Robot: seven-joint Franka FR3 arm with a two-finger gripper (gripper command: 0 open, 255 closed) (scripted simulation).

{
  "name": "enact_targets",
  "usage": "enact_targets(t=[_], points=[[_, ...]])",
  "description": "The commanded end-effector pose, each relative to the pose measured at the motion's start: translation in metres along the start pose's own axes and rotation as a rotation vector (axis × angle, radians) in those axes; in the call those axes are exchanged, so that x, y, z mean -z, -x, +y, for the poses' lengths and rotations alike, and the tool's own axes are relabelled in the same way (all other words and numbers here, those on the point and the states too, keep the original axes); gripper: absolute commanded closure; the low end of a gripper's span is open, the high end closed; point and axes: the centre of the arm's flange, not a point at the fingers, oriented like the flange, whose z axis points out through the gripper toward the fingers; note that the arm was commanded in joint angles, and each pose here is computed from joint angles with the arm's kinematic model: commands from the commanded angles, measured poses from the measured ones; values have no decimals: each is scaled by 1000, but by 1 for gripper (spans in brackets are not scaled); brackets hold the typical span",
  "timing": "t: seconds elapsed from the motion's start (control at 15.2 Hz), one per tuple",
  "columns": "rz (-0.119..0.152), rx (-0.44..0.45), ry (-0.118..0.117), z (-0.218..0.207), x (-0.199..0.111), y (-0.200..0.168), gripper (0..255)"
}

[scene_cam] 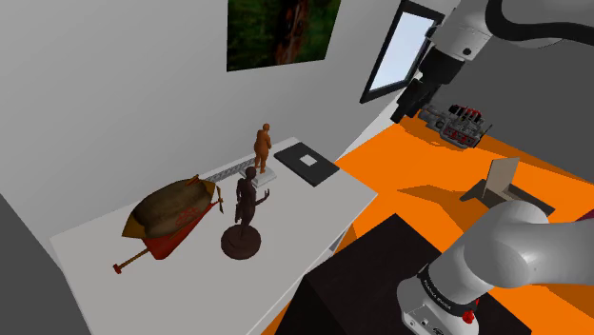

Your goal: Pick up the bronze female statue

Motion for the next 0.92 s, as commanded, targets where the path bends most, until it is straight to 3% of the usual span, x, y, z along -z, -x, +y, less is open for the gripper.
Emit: enact_targets(t=[0.0, 0.86], points=[[0, 0, 0, 0, 0, 0, 0], [14, -93, 15, -90, -128, -70, 0]])
